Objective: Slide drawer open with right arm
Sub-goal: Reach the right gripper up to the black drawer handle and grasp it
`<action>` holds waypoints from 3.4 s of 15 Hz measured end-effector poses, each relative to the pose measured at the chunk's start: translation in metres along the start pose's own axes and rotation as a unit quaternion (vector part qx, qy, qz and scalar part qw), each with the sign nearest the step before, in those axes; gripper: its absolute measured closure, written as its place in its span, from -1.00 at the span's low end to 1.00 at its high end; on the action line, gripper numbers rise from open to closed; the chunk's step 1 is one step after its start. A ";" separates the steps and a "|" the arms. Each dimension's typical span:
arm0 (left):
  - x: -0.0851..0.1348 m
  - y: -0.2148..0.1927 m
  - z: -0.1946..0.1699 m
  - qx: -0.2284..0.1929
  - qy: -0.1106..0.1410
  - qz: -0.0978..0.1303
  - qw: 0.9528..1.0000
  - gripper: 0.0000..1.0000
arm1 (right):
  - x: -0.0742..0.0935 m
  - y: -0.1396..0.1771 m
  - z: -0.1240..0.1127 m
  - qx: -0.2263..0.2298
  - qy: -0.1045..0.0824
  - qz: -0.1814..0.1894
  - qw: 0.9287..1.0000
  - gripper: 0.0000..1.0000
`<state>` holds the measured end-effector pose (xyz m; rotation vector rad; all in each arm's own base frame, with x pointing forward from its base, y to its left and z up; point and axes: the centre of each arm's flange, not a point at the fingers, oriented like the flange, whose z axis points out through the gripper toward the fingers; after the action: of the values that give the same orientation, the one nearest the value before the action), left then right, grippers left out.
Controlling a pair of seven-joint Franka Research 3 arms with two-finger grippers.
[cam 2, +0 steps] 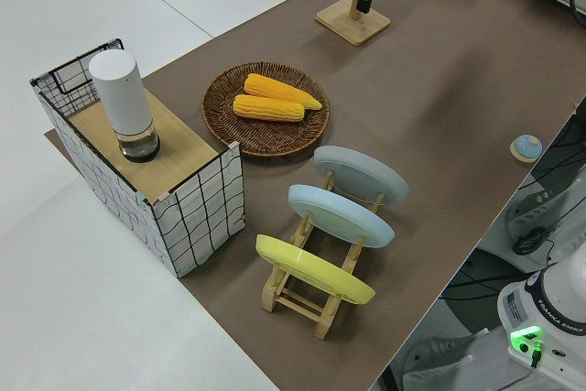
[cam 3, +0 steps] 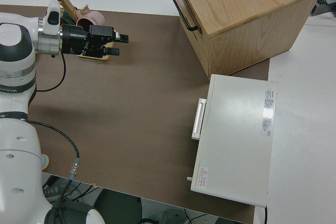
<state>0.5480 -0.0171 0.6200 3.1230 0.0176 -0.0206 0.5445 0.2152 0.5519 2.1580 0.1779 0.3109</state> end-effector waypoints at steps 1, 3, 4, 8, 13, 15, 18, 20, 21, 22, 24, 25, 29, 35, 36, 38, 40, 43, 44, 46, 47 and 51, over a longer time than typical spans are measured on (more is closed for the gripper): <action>0.000 0.000 0.000 0.000 0.000 0.000 1.000 -1.00 | 0.002 -0.009 0.002 -0.016 0.004 -0.006 1.000 -0.99; 0.000 0.000 0.000 0.000 0.000 0.000 1.000 -1.00 | 0.005 -0.032 0.004 -0.049 0.011 -0.014 0.999 -0.98; 0.000 0.000 0.000 0.000 0.000 0.000 1.000 -1.00 | 0.007 -0.045 0.005 -0.064 0.016 -0.019 0.998 -0.99; 0.000 0.000 0.000 0.000 0.000 0.000 1.000 -1.00 | 0.015 -0.080 0.014 -0.116 0.037 -0.043 0.992 -0.99; 0.000 0.000 0.000 0.000 0.000 0.000 1.000 -1.00 | 0.025 -0.090 0.032 -0.168 0.048 -0.085 0.981 -0.99; 0.000 0.000 0.000 0.000 0.000 0.000 1.000 -0.99 | 0.030 -0.086 0.043 -0.187 0.044 -0.104 0.976 -0.98; 0.000 0.000 0.000 0.000 0.000 0.000 1.000 -1.00 | 0.035 -0.083 0.057 -0.204 0.041 -0.130 0.970 -0.98; 0.000 0.000 0.000 0.000 0.000 0.000 1.000 -0.98 | 0.039 -0.084 0.063 -0.206 0.045 -0.138 0.968 -0.99; 0.000 0.000 0.000 0.000 0.000 0.000 1.000 -1.00 | 0.041 -0.084 0.067 -0.208 0.050 -0.142 0.966 -0.99; 0.000 0.000 0.000 0.000 0.000 0.000 1.000 -1.00 | 0.045 -0.085 0.075 -0.208 0.055 -0.150 0.965 -0.99; 0.000 0.000 0.000 0.000 0.000 0.000 1.000 -0.98 | 0.051 -0.083 0.088 -0.209 0.064 -0.169 0.961 -0.98; 0.000 0.000 0.000 0.000 0.000 0.000 1.000 -1.00 | 0.054 -0.081 0.095 -0.209 0.068 -0.178 0.959 -0.98; 0.000 0.000 0.000 0.000 0.000 0.000 1.000 -1.00 | 0.064 -0.068 0.125 -0.222 0.078 -0.200 0.951 -0.98; 0.000 0.000 0.000 0.000 0.000 0.000 1.000 -0.98 | 0.074 -0.047 0.171 -0.258 0.091 -0.218 0.937 -0.97; 0.000 0.000 0.000 0.000 0.000 0.000 1.000 -0.98 | 0.075 -0.048 0.174 -0.264 0.092 -0.220 0.935 -0.97; 0.000 0.000 0.000 0.000 0.000 0.000 1.000 -0.99 | 0.075 -0.053 0.179 -0.267 0.095 -0.217 0.934 -0.97; 0.000 0.000 0.000 0.000 0.000 0.000 1.000 -1.00 | 0.076 -0.061 0.183 -0.268 0.101 -0.204 0.936 -0.97; 0.000 0.000 0.000 0.000 0.000 0.000 1.000 -0.99 | 0.076 -0.071 0.194 -0.270 0.109 -0.182 0.939 -0.97; 0.000 0.000 0.000 0.000 0.000 0.000 1.000 -1.00 | 0.075 -0.073 0.198 -0.271 0.110 -0.178 0.940 -0.97; 0.000 0.000 0.000 0.000 0.000 0.000 1.000 -0.99 | 0.075 -0.075 0.206 -0.272 0.111 -0.163 0.942 -0.97; 0.000 0.000 0.000 0.000 0.000 0.000 1.000 -0.99 | 0.075 -0.075 0.210 -0.272 0.110 -0.154 0.943 -0.97; 0.000 0.000 0.000 0.000 0.000 0.000 1.000 -0.99 | 0.075 -0.070 0.228 -0.274 0.107 -0.123 0.948 -0.94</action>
<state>0.5480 -0.0171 0.6200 3.1230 0.0177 -0.0206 0.6815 0.0933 0.3813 1.5292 0.4287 0.3966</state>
